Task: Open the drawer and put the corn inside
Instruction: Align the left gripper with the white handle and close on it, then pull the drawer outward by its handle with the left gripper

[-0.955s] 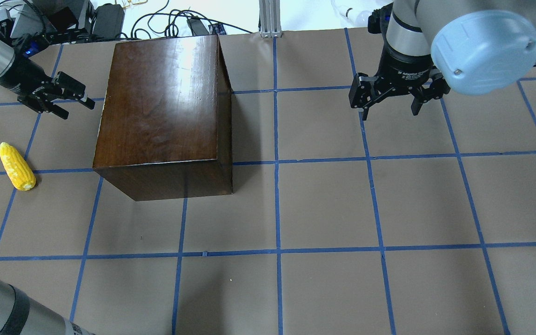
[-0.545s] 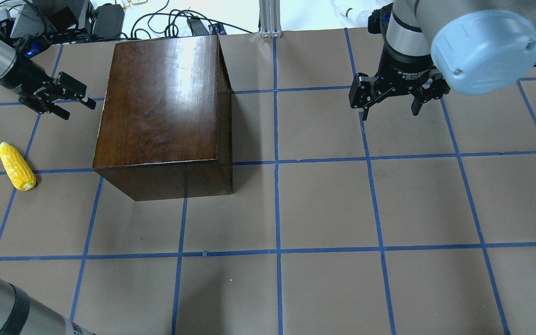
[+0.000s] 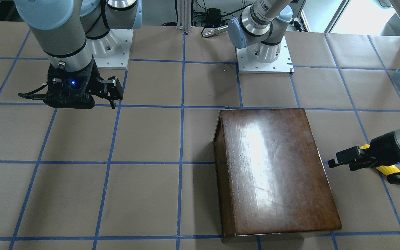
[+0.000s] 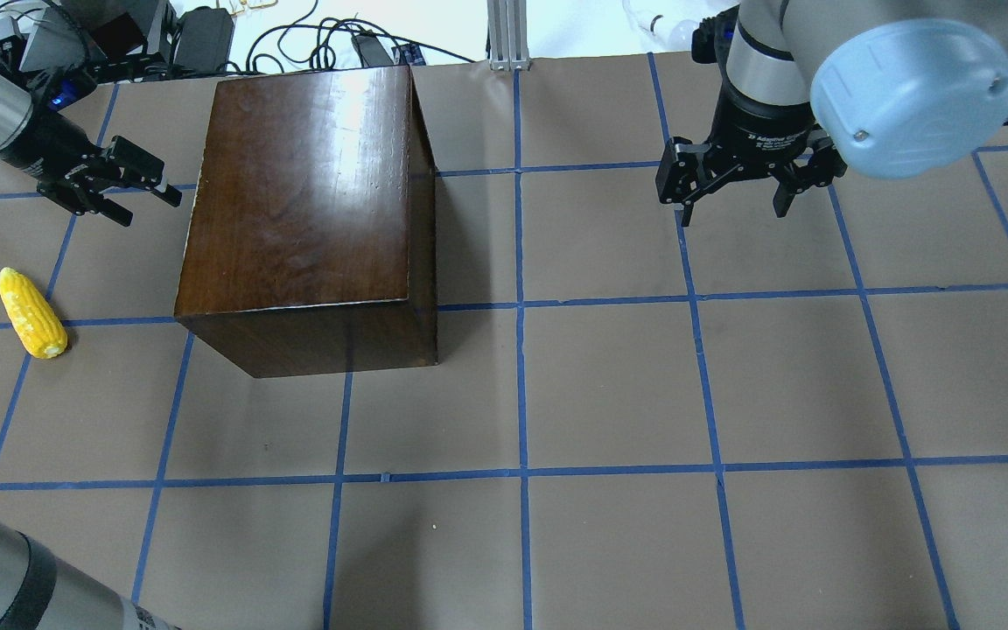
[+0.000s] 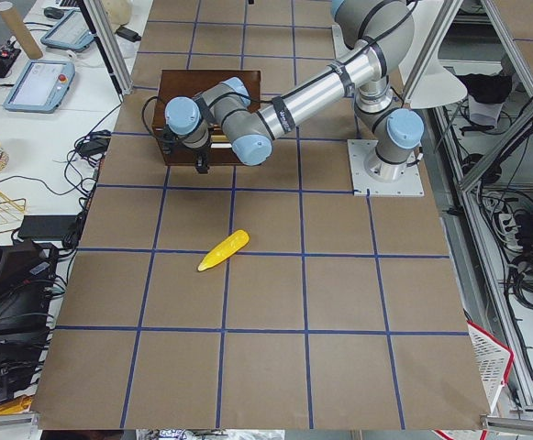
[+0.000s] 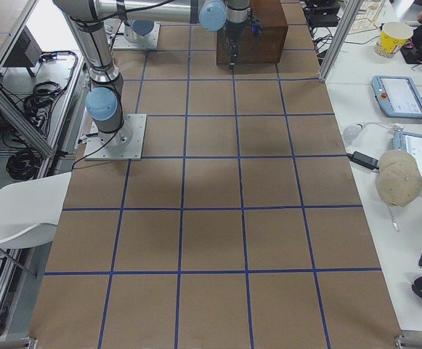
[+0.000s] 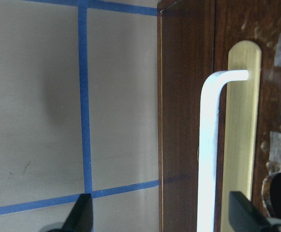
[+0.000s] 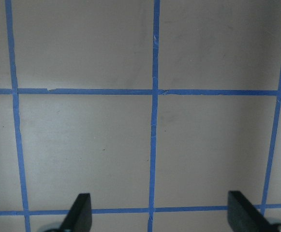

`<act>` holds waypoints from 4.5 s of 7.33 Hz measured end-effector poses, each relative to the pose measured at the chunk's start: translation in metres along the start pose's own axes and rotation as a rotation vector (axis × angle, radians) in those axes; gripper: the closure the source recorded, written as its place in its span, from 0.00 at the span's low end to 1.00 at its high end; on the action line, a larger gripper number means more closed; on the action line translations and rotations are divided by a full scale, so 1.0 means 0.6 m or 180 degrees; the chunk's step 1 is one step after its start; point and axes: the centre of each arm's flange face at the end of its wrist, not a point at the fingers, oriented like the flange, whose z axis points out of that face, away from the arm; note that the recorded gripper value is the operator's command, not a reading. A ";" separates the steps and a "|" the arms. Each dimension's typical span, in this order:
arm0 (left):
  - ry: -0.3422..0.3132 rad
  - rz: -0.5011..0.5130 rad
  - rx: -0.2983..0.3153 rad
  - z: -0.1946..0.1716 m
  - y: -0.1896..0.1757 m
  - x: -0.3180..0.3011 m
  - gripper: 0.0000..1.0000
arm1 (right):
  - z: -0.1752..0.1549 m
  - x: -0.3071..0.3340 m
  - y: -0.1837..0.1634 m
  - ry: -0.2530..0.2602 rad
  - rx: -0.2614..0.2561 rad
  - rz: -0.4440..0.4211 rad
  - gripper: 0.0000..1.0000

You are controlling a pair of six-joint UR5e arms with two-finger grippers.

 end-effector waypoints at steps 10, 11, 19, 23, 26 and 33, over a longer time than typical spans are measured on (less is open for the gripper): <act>0.0072 -0.0082 -0.0076 0.031 0.000 0.000 0.00 | 0.000 0.000 0.000 0.0000 -0.0001 0.0000 0.00; 0.0075 -0.0084 -0.0078 0.032 0.000 0.001 0.00 | 0.000 0.000 0.000 0.0000 -0.0001 0.0000 0.00; 0.0168 -0.0063 -0.0131 0.058 0.000 -0.006 0.00 | 0.000 0.000 0.000 0.0000 -0.0002 0.0000 0.00; 0.0176 -0.0066 -0.0164 0.069 -0.002 -0.011 0.00 | 0.000 0.000 0.000 0.0000 -0.0002 0.0000 0.00; 0.0158 -0.0049 -0.0177 0.069 0.000 -0.014 0.00 | 0.000 0.000 0.000 0.0000 0.0000 0.0000 0.00; -0.0045 0.0024 -0.0178 0.064 0.002 -0.025 0.00 | 0.000 0.000 0.000 0.0000 0.0001 0.0000 0.00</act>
